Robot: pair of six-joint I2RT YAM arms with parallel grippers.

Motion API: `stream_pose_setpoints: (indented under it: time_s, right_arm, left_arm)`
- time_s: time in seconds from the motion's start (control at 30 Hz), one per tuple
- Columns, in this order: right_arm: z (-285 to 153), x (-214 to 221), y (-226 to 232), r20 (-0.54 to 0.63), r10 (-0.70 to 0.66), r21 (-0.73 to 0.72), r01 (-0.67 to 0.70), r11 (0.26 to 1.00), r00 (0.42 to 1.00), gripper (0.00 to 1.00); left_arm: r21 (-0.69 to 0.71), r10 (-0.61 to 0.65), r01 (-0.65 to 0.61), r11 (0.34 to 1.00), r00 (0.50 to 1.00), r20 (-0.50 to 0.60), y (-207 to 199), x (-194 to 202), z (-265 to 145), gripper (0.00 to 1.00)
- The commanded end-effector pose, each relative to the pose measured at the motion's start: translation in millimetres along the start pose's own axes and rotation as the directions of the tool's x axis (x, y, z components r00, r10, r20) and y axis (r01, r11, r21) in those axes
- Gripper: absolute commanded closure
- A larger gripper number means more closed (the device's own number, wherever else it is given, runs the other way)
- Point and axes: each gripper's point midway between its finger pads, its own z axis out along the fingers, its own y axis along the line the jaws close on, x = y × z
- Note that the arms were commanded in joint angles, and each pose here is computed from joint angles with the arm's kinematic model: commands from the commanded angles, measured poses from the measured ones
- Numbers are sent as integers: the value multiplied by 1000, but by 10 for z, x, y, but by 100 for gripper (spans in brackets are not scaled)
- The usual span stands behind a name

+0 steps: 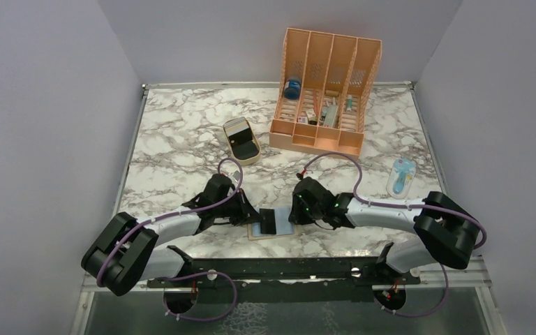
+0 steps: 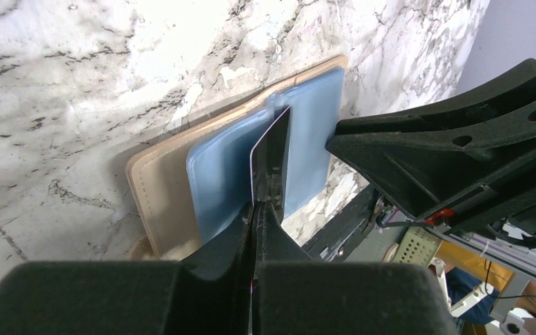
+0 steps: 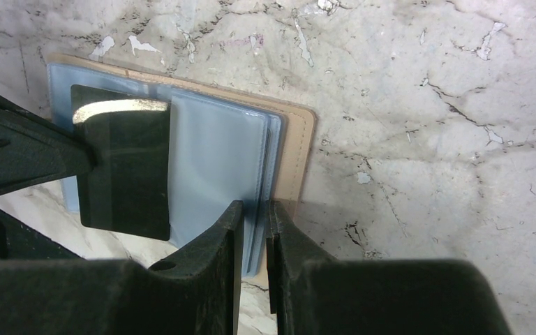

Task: Put the credit cards into the card holder
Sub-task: Insert the credit card into the card holder.

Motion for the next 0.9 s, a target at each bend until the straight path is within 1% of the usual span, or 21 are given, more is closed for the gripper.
stream_pose_setpoints:
  time_s: [0.0,0.3,0.7,0.87]
  right_arm:
    - [1,198,-80,-56,18,10,-18,1000,998,83]
    - [-11,190,-53,-46,72,0,-72,997,996,84]
    - [-8,150,-43,-34,69,6,-69,998,997,84]
    - [1,143,-50,-34,62,12,-62,998,997,84]
  left_arm:
    - [-21,9,-7,1000,998,63,21,-121,38,100]
    - [-9,8,-7,1000,998,66,-10,-105,72,100]
    - [-22,56,-56,998,998,-9,47,73,86,100]
    - [-31,76,-76,997,997,-3,69,75,58,100]
